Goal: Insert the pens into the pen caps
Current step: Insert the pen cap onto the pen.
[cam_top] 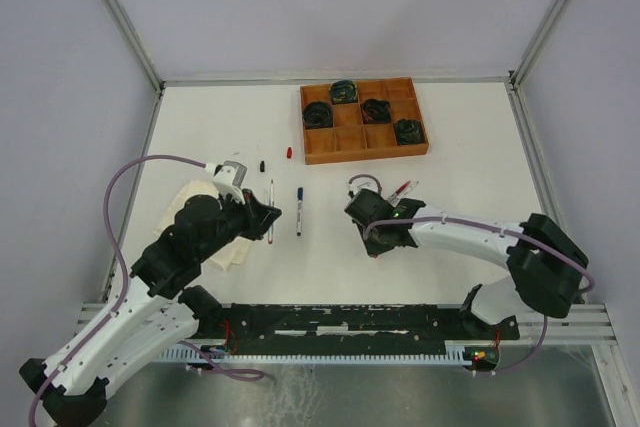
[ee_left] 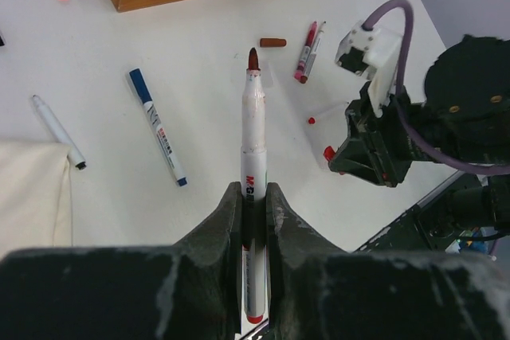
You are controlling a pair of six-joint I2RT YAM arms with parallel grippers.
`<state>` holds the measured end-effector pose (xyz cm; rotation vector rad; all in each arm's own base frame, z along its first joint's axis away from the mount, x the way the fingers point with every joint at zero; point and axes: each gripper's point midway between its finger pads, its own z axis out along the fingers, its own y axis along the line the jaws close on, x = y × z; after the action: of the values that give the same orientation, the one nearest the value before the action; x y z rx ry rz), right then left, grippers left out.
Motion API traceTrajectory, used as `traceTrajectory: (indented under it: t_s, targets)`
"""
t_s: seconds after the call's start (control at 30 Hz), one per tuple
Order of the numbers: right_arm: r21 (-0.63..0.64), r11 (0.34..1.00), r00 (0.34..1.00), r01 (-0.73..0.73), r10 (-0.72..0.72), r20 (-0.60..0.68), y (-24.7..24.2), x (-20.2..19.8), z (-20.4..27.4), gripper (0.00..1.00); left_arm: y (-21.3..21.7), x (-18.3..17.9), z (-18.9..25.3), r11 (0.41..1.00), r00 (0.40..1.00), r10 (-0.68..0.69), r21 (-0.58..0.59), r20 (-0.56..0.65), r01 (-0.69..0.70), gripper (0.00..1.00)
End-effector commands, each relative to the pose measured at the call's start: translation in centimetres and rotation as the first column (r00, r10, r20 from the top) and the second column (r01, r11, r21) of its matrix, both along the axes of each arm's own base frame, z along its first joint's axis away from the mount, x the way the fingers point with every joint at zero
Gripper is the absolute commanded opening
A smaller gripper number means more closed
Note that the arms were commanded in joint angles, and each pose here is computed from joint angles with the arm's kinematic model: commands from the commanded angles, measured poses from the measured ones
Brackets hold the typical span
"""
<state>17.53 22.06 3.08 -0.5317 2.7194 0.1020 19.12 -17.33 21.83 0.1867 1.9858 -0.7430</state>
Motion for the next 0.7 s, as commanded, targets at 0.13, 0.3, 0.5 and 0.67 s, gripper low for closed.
traceTrajectory:
  t_s: [0.13,0.3,0.5,0.67]
  targets:
    - [0.288,0.954,0.968,0.078,-0.141,0.206,2.2,2.7,7.5,0.01,-2.8,0.2,1.6,0.991,0.993,-0.113,-0.068,0.034,0.116,0.03]
    - [0.472,0.874,0.936,0.116,-0.255,0.243,3.0,3.3,11.5,0.02,-4.4,-0.3,1.7,0.976,0.981,-0.191,-0.104,0.027,0.193,0.03]
    - [0.666,0.729,0.884,0.161,-0.406,0.23,3.2,3.8,14.9,0.02,-5.8,-1.1,2.0,0.959,0.969,-0.243,-0.139,0.039,0.246,0.03]
    - [0.786,0.593,0.838,0.171,-0.507,0.2,2.9,4.3,17.0,0.02,-7.5,-2.3,1.4,0.943,0.954,-0.298,-0.147,0.025,0.299,0.03]
